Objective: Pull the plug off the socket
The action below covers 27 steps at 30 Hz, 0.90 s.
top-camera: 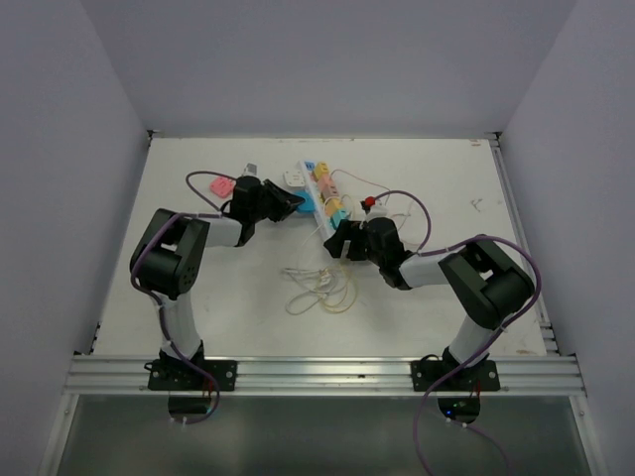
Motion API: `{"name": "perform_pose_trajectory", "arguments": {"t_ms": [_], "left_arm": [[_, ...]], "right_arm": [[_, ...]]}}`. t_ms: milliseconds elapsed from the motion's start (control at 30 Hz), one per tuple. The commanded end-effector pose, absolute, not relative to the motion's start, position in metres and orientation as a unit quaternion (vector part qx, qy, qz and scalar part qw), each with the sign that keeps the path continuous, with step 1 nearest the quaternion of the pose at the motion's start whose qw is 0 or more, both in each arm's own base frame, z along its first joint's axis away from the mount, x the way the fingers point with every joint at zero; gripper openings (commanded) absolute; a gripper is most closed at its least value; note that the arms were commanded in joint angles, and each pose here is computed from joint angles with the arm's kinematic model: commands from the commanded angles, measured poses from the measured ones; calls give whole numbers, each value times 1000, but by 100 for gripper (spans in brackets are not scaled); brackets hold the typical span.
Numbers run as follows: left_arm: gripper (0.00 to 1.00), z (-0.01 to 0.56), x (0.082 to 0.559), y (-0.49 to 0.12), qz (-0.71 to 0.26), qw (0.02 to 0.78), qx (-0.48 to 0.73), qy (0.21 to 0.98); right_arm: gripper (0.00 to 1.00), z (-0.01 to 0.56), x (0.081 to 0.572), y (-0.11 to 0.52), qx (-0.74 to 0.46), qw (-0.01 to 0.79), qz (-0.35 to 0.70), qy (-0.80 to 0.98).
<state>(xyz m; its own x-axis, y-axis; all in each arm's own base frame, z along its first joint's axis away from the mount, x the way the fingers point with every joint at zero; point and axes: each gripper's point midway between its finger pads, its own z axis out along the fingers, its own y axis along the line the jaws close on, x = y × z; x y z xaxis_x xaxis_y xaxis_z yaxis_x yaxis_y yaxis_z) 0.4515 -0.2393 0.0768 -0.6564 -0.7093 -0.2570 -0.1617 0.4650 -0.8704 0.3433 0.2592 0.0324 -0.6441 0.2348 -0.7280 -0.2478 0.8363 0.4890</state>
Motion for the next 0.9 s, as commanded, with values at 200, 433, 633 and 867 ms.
{"name": "perform_pose_trajectory", "arguments": {"t_ms": [200, 433, 633, 867], "left_arm": [[0, 107, 449, -231, -452, 324, -288, 780], [0, 125, 451, -226, -436, 335, -287, 785], [0, 136, 454, -216, -434, 343, -285, 783], [0, 144, 448, -189, -428, 359, -283, 780]], "right_arm": [[0, -52, 292, 210, 52, 291, 170, 940], [0, -53, 293, 206, 57, 291, 156, 942], [0, -56, 292, 200, 67, 290, 142, 944], [0, -55, 293, 200, 69, 291, 144, 943]]}}
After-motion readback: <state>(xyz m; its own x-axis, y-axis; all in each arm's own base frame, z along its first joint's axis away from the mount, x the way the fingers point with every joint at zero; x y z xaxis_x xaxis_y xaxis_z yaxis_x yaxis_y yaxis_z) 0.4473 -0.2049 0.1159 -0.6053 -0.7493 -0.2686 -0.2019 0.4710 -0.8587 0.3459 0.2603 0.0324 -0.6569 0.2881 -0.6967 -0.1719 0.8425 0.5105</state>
